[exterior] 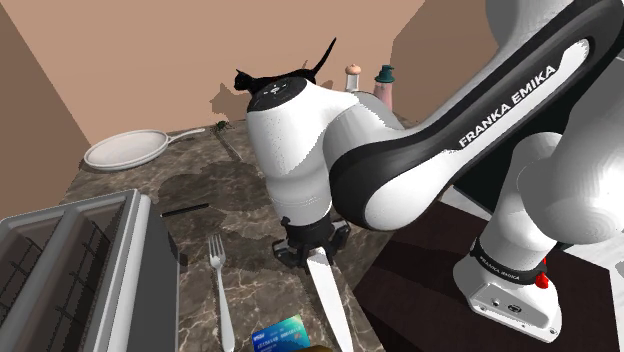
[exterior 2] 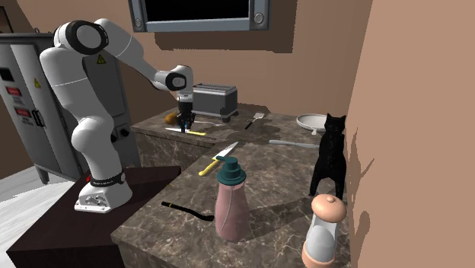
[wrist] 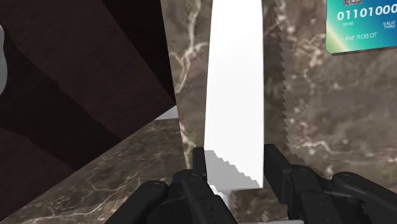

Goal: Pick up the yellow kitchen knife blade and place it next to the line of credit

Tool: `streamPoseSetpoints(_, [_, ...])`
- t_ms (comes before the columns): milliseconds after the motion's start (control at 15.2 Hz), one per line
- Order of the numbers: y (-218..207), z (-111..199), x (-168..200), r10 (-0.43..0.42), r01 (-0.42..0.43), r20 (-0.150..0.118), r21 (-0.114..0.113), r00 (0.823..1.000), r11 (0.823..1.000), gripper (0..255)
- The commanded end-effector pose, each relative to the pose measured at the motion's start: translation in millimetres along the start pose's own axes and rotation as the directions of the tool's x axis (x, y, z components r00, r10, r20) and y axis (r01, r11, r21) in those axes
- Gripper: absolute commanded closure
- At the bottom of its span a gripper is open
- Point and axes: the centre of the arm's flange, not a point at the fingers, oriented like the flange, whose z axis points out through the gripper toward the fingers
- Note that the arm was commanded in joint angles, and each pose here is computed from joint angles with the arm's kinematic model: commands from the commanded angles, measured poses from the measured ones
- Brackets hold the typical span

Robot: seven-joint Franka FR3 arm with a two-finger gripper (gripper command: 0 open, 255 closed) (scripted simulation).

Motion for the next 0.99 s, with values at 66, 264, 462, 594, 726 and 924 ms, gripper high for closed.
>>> streamPoseSetpoints(66, [0, 0, 0, 0.0, 0.0, 0.0, 0.0, 1.0, 1.0, 0])
streamPoseSetpoints(264, [0, 0, 0, 0.0, 0.0, 0.0, 0.0, 1.0, 1.0, 0])
streamPoseSetpoints(462, [0, -13, 0, 0.0, 0.0, 0.0, 0.0, 1.0, 1.0, 0])
streamPoseSetpoints(594, [0, -40, 0, 0.0, 0.0, 0.0, 0.0, 1.0, 1.0, 0])
streamPoseSetpoints(726, [0, -50, 0, 0.0, 0.0, 0.0, 0.0, 1.0, 1.0, 0])
streamPoseSetpoints(924, [0, -50, 0, 0.0, 0.0, 0.0, 0.0, 1.0, 1.0, 0])
